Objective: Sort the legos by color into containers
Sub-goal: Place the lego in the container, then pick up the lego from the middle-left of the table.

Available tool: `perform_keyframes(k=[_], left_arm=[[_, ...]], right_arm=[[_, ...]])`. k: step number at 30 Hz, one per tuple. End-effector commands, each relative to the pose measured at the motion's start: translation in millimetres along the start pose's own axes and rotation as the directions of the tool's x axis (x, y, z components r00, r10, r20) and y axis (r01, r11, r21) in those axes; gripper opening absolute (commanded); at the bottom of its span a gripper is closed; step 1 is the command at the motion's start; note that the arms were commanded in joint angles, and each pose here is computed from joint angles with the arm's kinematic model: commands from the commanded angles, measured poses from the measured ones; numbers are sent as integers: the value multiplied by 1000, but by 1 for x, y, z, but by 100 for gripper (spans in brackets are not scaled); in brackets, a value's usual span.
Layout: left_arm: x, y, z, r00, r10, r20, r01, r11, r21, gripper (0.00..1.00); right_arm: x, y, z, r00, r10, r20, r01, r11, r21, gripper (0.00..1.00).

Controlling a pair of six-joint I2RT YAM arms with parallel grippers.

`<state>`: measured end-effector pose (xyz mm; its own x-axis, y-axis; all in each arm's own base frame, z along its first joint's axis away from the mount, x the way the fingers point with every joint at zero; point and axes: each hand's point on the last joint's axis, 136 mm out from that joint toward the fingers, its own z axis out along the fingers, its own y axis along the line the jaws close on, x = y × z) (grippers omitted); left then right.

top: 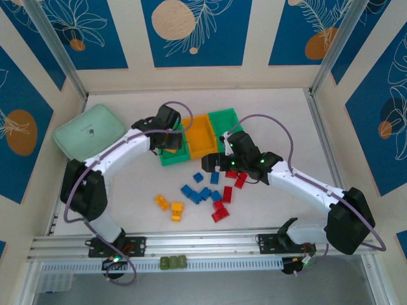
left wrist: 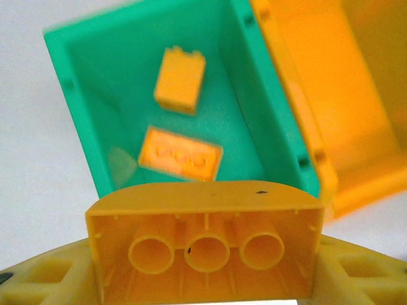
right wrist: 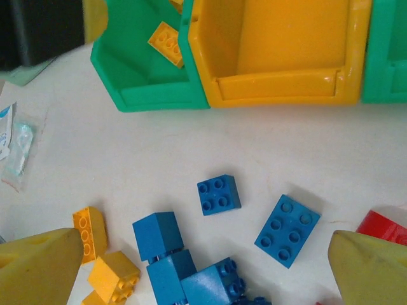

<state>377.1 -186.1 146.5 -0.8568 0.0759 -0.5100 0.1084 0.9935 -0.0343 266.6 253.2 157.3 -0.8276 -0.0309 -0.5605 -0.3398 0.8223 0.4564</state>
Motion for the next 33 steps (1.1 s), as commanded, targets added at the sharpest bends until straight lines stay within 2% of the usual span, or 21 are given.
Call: perform_keyframes(k=[1, 7, 13, 20, 26, 33], left_arm=[[-16, 6, 18, 999, 46, -21, -47, 998, -32, 62], [-36, 4, 50, 998, 48, -49, -51, 998, -44, 62], [-41, 7, 59, 995, 70, -74, -76, 994, -77, 71], [-47, 10, 43, 996, 72, -53, -77, 994, -83, 75], [-46, 5, 12, 999, 51, -14, -51, 999, -18, 76], [-10, 5, -22, 1000, 11, -21, -10, 998, 68, 76]], right_arm=[[-17, 6, 3, 1000, 9, 19, -9, 1000, -19, 99], [-25, 7, 9, 1000, 12, 23, -11, 1000, -25, 99], [-26, 7, 9, 1000, 9, 21, -9, 1000, -26, 99], [-30, 10, 3, 999, 4, 33, -3, 999, -37, 99], [-28, 13, -3, 1000, -15, 24, 16, 999, -45, 99], [-4, 17, -1, 996, -64, -58, 62, 997, -36, 99]])
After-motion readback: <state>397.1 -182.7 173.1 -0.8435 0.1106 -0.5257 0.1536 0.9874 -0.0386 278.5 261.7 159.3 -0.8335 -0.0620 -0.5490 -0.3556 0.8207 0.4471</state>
